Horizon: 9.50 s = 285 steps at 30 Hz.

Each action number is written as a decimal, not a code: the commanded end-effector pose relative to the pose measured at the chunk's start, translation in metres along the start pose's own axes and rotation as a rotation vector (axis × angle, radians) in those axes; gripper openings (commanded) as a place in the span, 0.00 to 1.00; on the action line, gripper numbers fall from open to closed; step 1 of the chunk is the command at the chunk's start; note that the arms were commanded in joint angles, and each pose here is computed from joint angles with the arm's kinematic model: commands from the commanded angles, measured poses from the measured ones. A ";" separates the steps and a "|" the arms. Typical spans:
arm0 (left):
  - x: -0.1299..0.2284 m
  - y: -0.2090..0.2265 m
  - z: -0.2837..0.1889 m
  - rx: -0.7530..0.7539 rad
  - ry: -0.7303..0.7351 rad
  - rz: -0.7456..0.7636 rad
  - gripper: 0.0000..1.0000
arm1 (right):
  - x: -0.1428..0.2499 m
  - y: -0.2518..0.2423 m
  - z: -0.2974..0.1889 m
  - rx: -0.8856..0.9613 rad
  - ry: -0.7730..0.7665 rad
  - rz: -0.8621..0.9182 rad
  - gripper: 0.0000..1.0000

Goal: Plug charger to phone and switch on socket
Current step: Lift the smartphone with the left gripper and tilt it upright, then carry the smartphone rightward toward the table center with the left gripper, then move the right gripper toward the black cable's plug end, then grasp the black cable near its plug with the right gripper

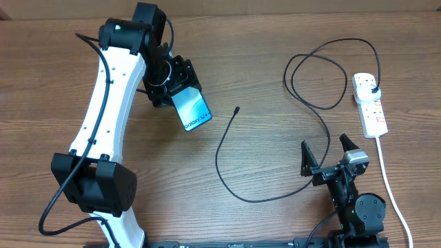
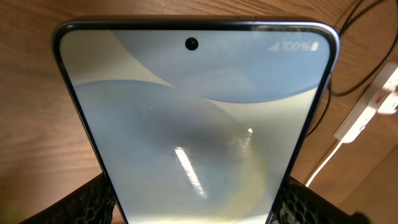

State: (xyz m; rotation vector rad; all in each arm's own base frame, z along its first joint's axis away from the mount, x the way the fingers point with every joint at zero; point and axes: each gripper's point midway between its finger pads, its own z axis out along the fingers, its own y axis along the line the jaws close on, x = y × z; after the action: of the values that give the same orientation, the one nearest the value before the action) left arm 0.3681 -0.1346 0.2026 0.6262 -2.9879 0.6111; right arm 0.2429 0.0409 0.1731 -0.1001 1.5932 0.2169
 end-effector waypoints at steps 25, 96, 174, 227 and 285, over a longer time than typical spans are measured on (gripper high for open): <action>-0.003 0.027 0.010 -0.221 -0.172 -0.405 0.63 | 0.002 -0.001 0.000 0.008 -0.002 -0.002 1.00; 0.042 -0.055 0.006 0.541 0.671 -0.627 0.57 | 0.002 -0.001 0.000 0.008 -0.003 -0.002 1.00; 0.036 -0.028 0.044 0.463 0.682 -0.602 0.57 | -0.051 0.079 -0.009 -0.299 0.704 0.485 1.00; 0.040 0.004 0.092 0.080 0.469 -0.722 0.58 | 0.016 0.201 0.093 -0.267 1.116 0.779 0.66; 0.041 -0.002 0.089 0.109 0.496 -0.737 1.00 | 0.039 0.228 0.129 -0.237 1.051 0.832 0.04</action>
State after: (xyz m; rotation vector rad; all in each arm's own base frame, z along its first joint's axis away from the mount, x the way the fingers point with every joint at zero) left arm 0.3374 -0.1814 0.1218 1.2726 -2.0886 0.7039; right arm 0.3150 0.2927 0.1384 0.3436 2.6134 1.1157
